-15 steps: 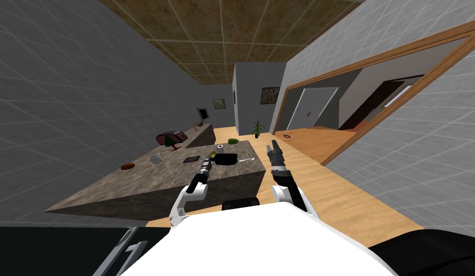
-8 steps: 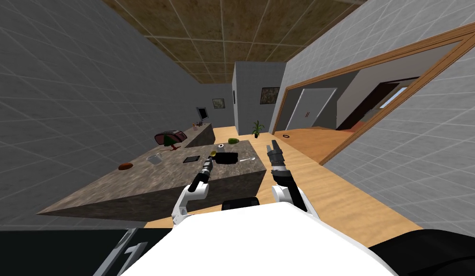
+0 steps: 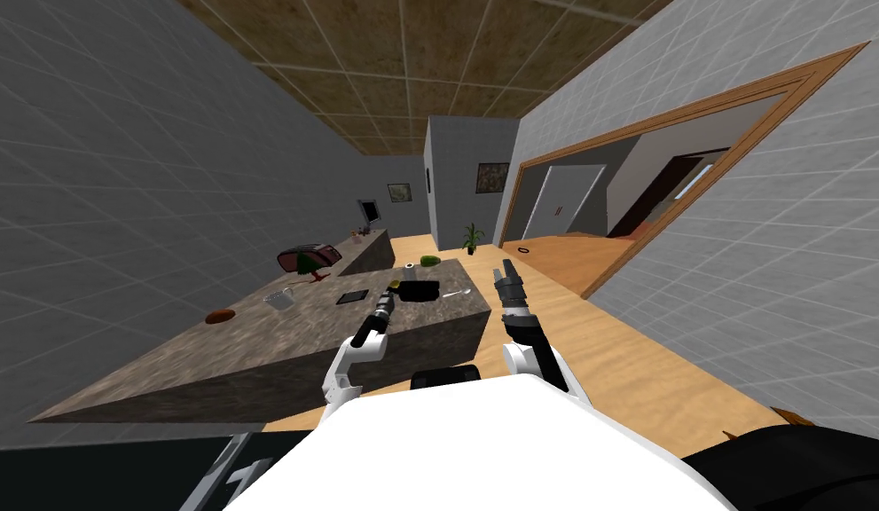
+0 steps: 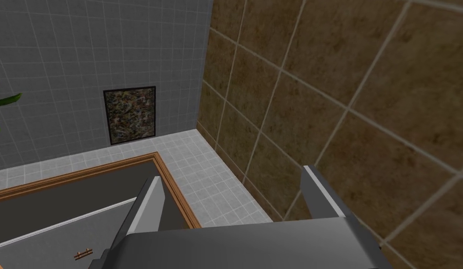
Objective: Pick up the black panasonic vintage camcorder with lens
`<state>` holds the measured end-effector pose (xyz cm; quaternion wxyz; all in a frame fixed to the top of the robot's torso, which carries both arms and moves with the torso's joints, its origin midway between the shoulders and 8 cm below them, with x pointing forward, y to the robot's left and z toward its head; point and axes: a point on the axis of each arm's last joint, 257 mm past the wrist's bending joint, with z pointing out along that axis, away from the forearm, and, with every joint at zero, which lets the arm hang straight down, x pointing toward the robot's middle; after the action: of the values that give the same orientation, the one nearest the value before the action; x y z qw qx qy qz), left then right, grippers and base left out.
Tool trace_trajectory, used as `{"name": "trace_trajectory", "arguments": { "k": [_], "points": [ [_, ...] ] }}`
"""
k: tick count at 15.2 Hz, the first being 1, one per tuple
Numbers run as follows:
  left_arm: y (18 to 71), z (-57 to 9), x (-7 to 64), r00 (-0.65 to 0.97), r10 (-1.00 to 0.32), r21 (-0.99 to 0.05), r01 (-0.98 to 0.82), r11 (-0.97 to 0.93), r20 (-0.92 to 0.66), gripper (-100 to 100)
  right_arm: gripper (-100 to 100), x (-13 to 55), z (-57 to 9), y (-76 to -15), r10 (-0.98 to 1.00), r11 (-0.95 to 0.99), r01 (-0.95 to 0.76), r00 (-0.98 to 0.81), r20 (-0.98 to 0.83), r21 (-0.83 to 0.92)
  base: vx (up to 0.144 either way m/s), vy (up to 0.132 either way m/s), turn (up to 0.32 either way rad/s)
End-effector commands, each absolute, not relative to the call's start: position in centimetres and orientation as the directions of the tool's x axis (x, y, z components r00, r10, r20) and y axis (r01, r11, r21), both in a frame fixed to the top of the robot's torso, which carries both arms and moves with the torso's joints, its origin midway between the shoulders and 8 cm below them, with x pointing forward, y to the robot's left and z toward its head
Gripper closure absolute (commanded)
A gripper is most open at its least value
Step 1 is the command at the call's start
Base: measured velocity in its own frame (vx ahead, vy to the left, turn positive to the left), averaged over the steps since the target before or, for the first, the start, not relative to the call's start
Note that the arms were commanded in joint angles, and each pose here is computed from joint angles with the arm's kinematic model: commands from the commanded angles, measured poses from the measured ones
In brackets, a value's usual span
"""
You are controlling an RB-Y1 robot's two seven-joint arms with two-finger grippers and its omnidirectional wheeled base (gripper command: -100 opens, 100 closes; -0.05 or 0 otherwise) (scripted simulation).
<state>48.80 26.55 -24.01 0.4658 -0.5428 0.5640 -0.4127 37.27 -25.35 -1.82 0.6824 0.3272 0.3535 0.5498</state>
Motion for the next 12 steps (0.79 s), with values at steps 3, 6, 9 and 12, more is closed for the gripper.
{"name": "trace_trajectory", "arguments": {
  "k": [3, 6, 9, 12],
  "points": [
    [26.6, -24.1, 49.9, 0.028, -0.998, -0.967, -0.252, 0.045, -0.054, -100, 0, 37.3, -1.8, -25.4, 0.982, 0.181, -0.519, 0.146, -0.123, 0.835, -0.033, 0.067, -0.120],
    [27.0, -24.1, 50.7, 0.036, -0.998, -0.969, -0.243, 0.050, -0.060, -100, 0, 37.3, -1.8, -25.4, 0.982, 0.181, -0.519, 0.146, -0.123, 0.835, -0.010, 0.018, -0.038],
    [27.1, -24.1, 51.0, 0.038, -0.997, -0.969, -0.243, 0.049, -0.060, -100, 0, 37.3, -1.8, -25.4, 0.982, 0.181, -0.519, 0.146, -0.123, 0.835, -0.002, 0.003, -0.008],
    [26.9, -24.2, 50.3, 0.033, -0.998, -0.968, -0.245, 0.050, -0.060, 100, 0, 37.3, -1.8, -25.4, 0.982, 0.181, -0.519, 0.146, -0.123, 0.835, 0.002, -0.007, 0.021]
  ]
}}
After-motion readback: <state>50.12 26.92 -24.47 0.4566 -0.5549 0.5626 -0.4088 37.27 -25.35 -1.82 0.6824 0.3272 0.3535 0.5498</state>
